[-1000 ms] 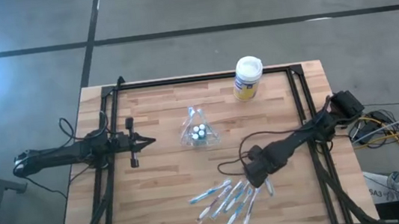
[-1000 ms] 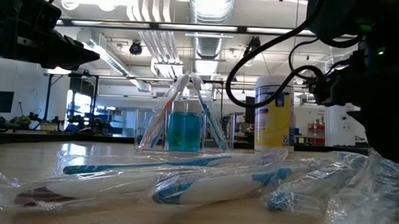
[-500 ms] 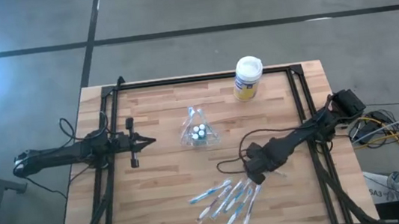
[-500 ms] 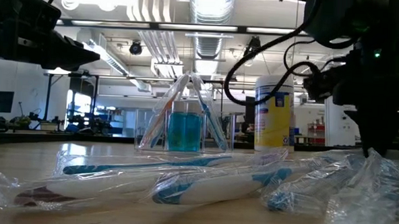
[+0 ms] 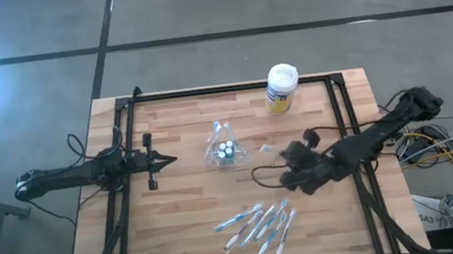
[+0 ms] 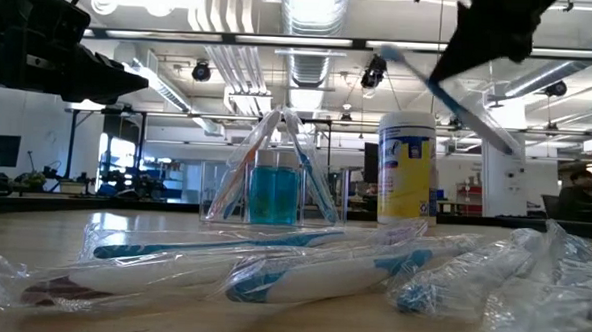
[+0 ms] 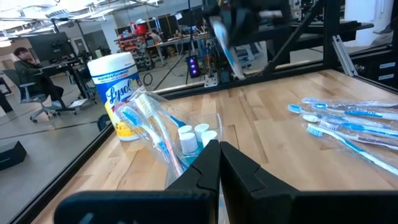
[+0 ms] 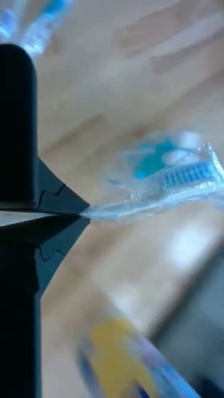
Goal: Pick & Place toothbrushing station
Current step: Put the blue toothbrush into the transparent organizer
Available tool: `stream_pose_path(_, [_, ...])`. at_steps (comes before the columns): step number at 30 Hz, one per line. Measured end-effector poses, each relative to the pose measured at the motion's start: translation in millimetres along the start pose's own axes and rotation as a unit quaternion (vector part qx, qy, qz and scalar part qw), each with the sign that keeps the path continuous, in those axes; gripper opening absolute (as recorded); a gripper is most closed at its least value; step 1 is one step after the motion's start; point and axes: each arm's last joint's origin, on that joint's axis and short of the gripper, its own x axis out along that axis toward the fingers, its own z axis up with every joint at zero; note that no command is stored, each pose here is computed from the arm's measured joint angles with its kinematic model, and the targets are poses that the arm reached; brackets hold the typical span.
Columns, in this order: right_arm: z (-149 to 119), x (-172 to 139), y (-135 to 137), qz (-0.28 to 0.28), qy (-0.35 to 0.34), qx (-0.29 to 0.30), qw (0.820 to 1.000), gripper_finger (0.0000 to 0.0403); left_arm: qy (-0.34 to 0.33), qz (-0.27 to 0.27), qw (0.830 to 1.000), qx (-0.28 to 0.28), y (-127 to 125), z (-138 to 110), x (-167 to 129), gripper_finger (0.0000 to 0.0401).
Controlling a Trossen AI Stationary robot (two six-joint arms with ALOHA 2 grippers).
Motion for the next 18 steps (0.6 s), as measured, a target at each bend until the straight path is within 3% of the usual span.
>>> stream_pose_path(5, [-0.1, -13.7, -19.0, 0.004, -0.076, -0.042, 0.996, 0.0007, 0.0, 0.0, 1.0, 0.0, 0.0, 0.0, 0.0, 0.001])
stream_pose_path(10, [-6.2, -18.0, -33.5, 0.081, -0.15, -0.044, 0.984, 0.0007, 0.0, 0.0, 1.0, 0.0, 0.0, 0.0, 0.0, 0.001])
stream_pose_path(15, [-19.9, -22.0, -50.2, 0.211, -0.253, -0.047, 0.943, 0.0007, 0.0, 0.0, 1.0, 0.0, 0.0, 0.0, 0.0, 0.001])
stream_pose_path(18, [-32.3, -22.0, -63.0, 0.253, -0.309, -0.043, 0.916, 0.0008, 0.0, 0.0, 1.0, 0.0, 0.0, 0.0, 0.0, 0.001])
